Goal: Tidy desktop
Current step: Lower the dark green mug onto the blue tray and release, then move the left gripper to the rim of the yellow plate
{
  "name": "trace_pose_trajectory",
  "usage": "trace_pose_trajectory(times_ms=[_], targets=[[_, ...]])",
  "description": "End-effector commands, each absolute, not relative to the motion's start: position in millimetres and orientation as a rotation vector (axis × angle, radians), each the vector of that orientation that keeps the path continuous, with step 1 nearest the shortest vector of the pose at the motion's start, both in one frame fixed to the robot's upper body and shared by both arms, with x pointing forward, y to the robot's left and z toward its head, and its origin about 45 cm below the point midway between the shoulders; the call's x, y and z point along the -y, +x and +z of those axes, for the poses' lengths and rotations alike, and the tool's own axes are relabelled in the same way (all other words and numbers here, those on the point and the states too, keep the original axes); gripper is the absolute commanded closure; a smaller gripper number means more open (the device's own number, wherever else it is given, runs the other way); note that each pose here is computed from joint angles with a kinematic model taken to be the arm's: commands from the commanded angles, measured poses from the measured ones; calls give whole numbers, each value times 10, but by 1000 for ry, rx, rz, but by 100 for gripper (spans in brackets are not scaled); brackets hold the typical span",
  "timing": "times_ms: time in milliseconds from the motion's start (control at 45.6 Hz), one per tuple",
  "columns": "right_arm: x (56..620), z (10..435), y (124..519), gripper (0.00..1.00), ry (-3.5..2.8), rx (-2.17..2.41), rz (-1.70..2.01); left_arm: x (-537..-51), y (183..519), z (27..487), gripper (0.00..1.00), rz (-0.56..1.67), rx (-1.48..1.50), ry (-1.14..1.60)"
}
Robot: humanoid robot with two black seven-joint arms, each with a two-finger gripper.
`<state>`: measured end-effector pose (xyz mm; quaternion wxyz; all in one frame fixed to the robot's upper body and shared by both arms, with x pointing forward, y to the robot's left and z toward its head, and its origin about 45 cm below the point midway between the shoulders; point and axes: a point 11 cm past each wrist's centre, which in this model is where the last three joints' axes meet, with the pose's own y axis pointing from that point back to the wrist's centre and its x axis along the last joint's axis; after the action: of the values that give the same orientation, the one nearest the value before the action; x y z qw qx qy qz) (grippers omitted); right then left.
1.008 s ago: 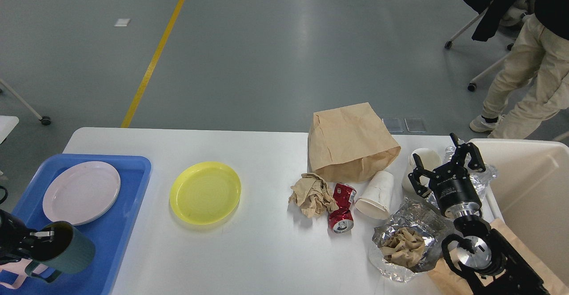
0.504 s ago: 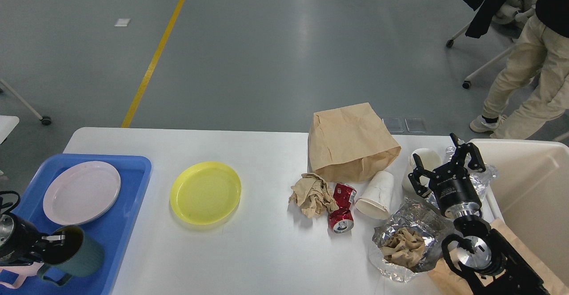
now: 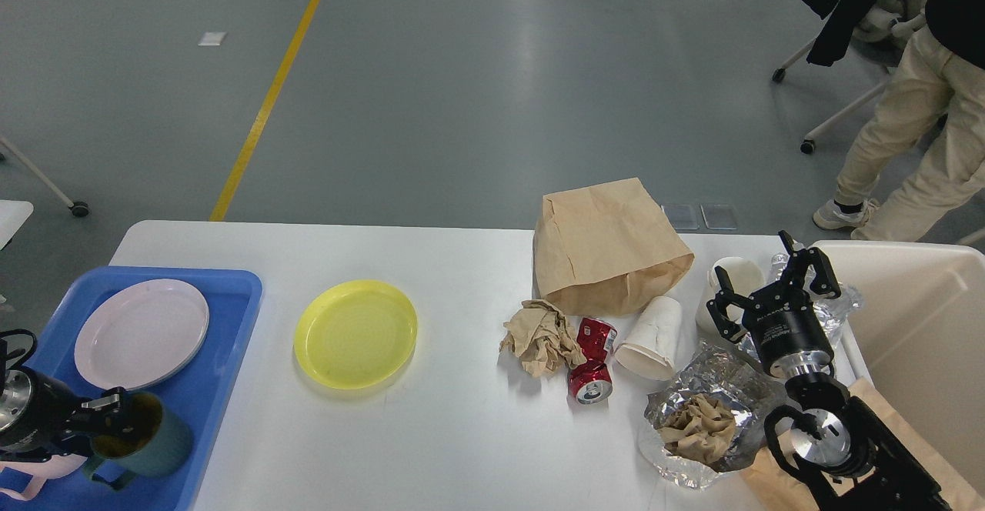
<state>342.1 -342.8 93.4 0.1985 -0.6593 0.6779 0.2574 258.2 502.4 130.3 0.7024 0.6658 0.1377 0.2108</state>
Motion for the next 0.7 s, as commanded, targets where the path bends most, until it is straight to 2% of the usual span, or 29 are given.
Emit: trace_pose_trajectory(times_ms=[0,351,504,614,680], targets=[[3427,936,3422,0,-1845,-1896,719,-5015,2552,1278,4,460,-315,1482],[3427,936,3422,0,-1845,-1896,719,-4999,2520,1385,4,416,-363,1471],[3427,936,3422,0,-1845,-1896,719,-4904,2665,1845,4,349,-371,1476],[3427,936,3422,0,-1845,-1896,719,-4814,2783,2326,4,389,-364,1483],[3427,936,3422,0,-1845,-1896,719,-4600,2995,2670,4,393,-309,1505]])
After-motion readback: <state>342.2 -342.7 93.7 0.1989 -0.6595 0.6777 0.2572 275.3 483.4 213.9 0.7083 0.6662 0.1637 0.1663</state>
